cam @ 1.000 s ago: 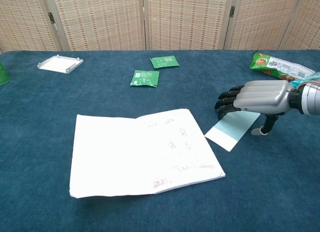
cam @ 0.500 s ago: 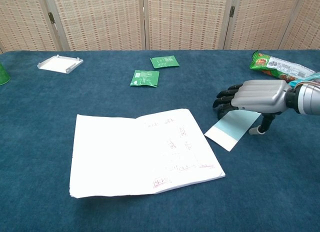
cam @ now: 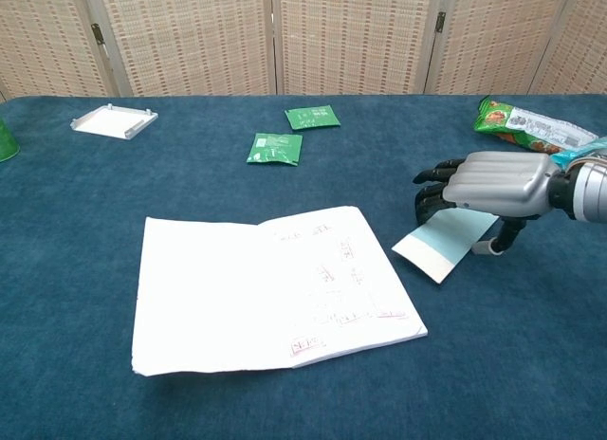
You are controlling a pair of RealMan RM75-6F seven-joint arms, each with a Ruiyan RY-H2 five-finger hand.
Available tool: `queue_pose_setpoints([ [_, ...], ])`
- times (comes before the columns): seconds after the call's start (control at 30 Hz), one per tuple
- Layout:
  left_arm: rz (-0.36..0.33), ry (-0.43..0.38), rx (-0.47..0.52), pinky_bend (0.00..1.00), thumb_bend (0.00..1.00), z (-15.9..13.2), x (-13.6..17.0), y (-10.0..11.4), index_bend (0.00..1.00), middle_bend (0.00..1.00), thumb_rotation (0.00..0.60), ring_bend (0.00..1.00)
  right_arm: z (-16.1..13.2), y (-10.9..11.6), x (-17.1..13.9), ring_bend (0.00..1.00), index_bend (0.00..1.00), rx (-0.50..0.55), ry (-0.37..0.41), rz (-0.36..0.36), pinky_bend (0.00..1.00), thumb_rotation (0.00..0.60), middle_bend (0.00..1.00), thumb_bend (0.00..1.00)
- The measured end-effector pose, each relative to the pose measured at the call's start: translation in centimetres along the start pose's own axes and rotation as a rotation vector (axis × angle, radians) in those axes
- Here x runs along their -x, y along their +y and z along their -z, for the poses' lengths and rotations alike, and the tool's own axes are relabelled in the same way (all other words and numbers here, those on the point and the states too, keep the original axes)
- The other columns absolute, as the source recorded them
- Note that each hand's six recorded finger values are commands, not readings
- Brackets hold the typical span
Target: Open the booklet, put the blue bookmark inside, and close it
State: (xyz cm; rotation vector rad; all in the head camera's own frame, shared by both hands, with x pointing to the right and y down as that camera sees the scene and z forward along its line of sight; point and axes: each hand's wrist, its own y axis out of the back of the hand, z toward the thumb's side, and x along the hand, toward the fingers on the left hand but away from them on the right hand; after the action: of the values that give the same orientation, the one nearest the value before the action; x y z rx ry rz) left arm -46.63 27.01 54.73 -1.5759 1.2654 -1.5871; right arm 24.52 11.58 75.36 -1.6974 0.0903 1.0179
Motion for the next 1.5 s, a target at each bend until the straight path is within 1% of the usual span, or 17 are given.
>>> queue_pose_setpoints([
  [0.1, -0.001, 0.0, 0.003, 0.23, 0.34, 0.0, 0.0, 0.0, 0.14, 0.17, 0.6, 0.14, 0.0, 0.5, -0.2, 0.02, 0.4, -0.002, 0.004, 0.02, 0.12, 0.6, 0.2, 0.29],
  [0.17, -0.002, 0.001, 0.003, 0.23, 0.34, 0.0, 0.0, 0.1, 0.14, 0.17, 0.6, 0.14, 0.0, 1.2, -0.3, 0.02, 0.4, -0.003, 0.009, 0.046, 0.12, 0.6, 0.2, 0.29],
  [0.3, -0.004, 0.003, 0.003, 0.23, 0.34, 0.1, 0.0, 0.2, 0.14, 0.17, 0.6, 0.14, -0.4, 3.2, -0.5, 0.02, 0.4, -0.019, 0.042, 0.11, 0.12, 0.6, 0.2, 0.29],
  [0.4, -0.006, 0.003, 0.004, 0.23, 0.34, 0.1, 0.0, 0.3, 0.14, 0.17, 0.6, 0.14, -1.1, 5.0, -0.4, 0.03, 0.4, -0.061, 0.095, 0.157, 0.12, 0.6, 0.2, 0.28],
  [0.53, -0.008, 0.007, 0.004, 0.23, 0.34, 0.3, 0.1, 0.4, 0.14, 0.17, 0.6, 0.14, -2.8, 7.4, 0.0, 0.03, 0.4, -0.141, 0.199, 0.223, 0.12, 0.6, 0.2, 0.27],
  [0.73, -0.005, 0.021, 0.003, 0.23, 0.34, 0.7, 0.4, 0.4, 0.14, 0.17, 0.6, 0.14, -5.4, 9.8, 1.0, 0.03, 0.4, -0.268, 0.356, 0.287, 0.12, 0.6, 0.2, 0.27],
  [0.93, -0.001, 0.03, -0.004, 0.23, 0.34, 0.9, 0.5, 0.4, 0.14, 0.17, 0.6, 0.14, -7.4, 10.7, 2.4, 0.03, 0.4, -0.348, 0.475, 0.325, 0.12, 0.6, 0.2, 0.25],
  [1.13, 0.004, 0.039, -0.01, 0.23, 0.34, 1.2, 0.7, 0.4, 0.14, 0.17, 0.6, 0.14, -9.0, 10.7, 3.5, 0.03, 0.4, -0.396, 0.554, 0.336, 0.1, 0.6, 0.2, 0.25],
  [1.5, 0.012, 0.047, -0.014, 0.23, 0.34, 1.3, 0.7, 0.2, 0.14, 0.17, 0.6, 0.14, -11.3, 10.8, 5.5, 0.03, 0.4, -0.459, 0.659, 0.356, 0.05, 0.6, 0.2, 0.24],
])
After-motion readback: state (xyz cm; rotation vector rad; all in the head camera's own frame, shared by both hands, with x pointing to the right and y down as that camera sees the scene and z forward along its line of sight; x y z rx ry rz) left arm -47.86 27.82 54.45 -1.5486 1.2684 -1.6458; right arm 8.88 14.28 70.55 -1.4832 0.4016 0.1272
